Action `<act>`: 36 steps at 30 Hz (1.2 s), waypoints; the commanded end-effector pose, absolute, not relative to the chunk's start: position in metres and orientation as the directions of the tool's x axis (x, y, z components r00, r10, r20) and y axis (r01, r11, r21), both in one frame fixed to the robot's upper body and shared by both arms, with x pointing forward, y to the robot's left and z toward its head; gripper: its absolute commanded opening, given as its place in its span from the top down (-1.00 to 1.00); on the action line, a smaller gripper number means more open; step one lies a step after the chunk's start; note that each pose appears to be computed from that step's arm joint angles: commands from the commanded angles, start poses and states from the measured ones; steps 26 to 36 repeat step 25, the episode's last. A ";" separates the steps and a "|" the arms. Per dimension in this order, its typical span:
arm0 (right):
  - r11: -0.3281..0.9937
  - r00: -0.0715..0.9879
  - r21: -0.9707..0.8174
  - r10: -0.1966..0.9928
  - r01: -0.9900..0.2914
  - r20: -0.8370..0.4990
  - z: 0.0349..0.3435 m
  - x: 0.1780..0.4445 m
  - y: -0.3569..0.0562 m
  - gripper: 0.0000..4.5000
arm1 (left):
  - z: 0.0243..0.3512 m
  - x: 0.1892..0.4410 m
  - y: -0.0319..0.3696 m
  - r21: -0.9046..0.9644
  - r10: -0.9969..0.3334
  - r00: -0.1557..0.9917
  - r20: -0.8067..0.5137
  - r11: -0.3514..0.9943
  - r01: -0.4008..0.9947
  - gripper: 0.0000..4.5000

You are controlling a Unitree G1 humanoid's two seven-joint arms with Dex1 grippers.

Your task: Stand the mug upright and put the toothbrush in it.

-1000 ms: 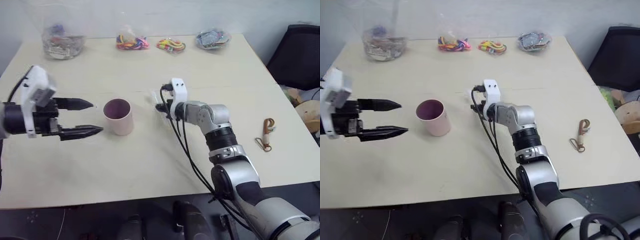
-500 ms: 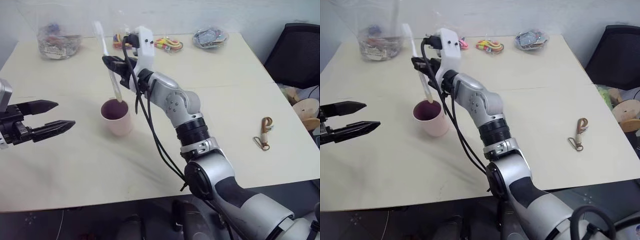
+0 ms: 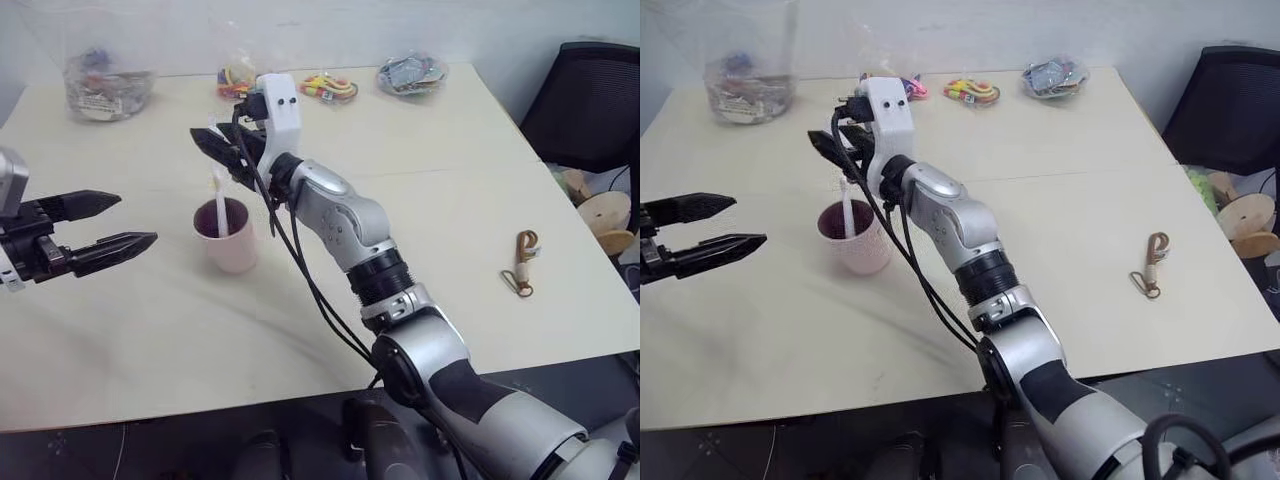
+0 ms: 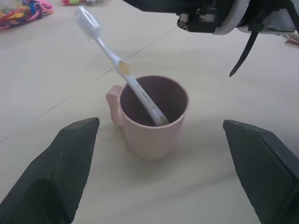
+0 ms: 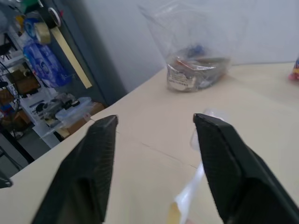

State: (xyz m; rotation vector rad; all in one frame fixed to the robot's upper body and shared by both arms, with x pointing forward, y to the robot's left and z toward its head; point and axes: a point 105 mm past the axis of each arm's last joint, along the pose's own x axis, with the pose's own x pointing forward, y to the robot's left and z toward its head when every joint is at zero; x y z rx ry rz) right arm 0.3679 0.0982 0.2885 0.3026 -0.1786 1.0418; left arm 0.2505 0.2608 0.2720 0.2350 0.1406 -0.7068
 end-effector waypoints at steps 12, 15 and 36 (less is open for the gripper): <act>0.247 0.232 -0.200 0.968 -0.948 0.098 0.295 0.317 -0.022 -0.95 | 0.282 0.262 0.273 0.238 -0.624 0.766 -0.153 0.729 0.641 -0.99; 0.172 0.178 -0.182 0.984 -0.968 -0.015 0.294 0.300 -0.062 -0.95 | 0.278 0.249 0.275 0.225 -0.659 0.721 -0.216 0.685 0.693 -0.99; 0.157 0.193 -0.141 0.933 -0.978 -0.304 0.263 0.275 -0.151 -0.95 | 0.267 0.223 0.307 0.255 -0.615 0.690 -0.382 0.647 0.718 -0.99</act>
